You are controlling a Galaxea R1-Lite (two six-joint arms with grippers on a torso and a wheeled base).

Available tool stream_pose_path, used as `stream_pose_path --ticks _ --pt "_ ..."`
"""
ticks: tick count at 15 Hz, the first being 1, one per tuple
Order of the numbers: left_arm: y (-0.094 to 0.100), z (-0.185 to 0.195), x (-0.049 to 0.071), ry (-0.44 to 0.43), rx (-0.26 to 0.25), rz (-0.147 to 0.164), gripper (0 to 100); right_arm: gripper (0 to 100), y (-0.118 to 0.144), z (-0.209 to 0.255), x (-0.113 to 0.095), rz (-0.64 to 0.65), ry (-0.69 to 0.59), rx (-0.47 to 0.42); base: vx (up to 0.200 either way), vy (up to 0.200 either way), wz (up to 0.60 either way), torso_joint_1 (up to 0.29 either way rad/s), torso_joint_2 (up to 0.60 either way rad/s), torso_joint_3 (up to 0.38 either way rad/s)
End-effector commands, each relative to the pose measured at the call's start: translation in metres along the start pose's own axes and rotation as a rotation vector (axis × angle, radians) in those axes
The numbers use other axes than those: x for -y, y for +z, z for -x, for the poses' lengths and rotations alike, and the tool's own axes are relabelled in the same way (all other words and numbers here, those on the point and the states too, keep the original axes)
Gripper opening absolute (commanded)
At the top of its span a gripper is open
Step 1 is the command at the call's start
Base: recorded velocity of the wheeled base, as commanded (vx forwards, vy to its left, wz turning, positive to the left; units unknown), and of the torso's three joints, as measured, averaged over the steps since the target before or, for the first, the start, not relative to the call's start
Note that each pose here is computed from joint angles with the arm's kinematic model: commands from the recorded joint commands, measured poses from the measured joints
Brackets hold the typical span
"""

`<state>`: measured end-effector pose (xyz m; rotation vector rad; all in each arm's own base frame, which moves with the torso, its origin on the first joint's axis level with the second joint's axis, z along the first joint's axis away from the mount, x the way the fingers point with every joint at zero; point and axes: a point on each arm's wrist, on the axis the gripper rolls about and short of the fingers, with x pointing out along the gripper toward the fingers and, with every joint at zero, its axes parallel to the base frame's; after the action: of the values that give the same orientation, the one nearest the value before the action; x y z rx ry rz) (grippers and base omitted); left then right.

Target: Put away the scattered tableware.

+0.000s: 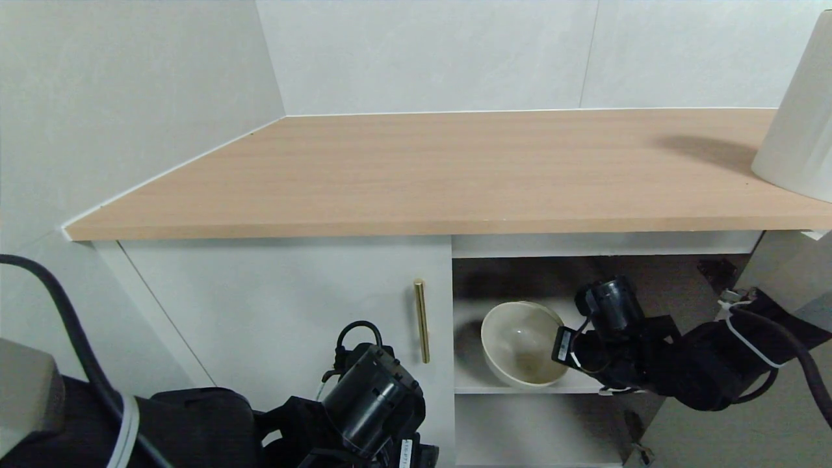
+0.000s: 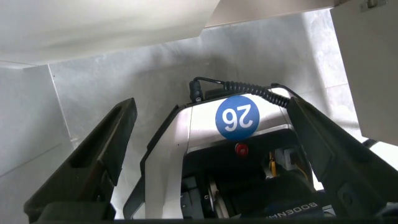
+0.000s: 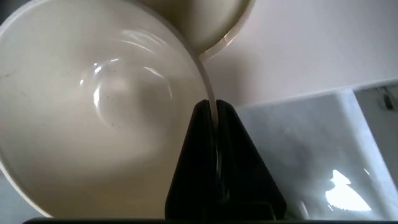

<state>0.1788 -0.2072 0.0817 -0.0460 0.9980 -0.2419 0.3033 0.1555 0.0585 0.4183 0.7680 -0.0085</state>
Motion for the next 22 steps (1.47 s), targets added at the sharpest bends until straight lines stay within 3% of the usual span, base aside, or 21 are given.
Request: stream_pose_path --ticks 1,5,22 --pt "0.0 0.0 0.0 0.0 0.001 0.0 100 0 0.005 -0.005 -0.001 -0.02 0.023 0.046 0.0 0.0 0.0 0.0 0.0 0.0" --pt "0.0 0.0 0.0 0.0 0.001 0.0 100 0 0.006 -0.028 0.004 -0.038 -0.031 0.11 0.0 0.0 0.0 0.0 0.0 0.0" --pt "0.0 -0.001 0.0 0.002 -0.001 0.001 100 0 0.019 -0.054 0.016 -0.118 -0.122 0.169 0.0 0.0 0.0 0.0 0.0 0.0"
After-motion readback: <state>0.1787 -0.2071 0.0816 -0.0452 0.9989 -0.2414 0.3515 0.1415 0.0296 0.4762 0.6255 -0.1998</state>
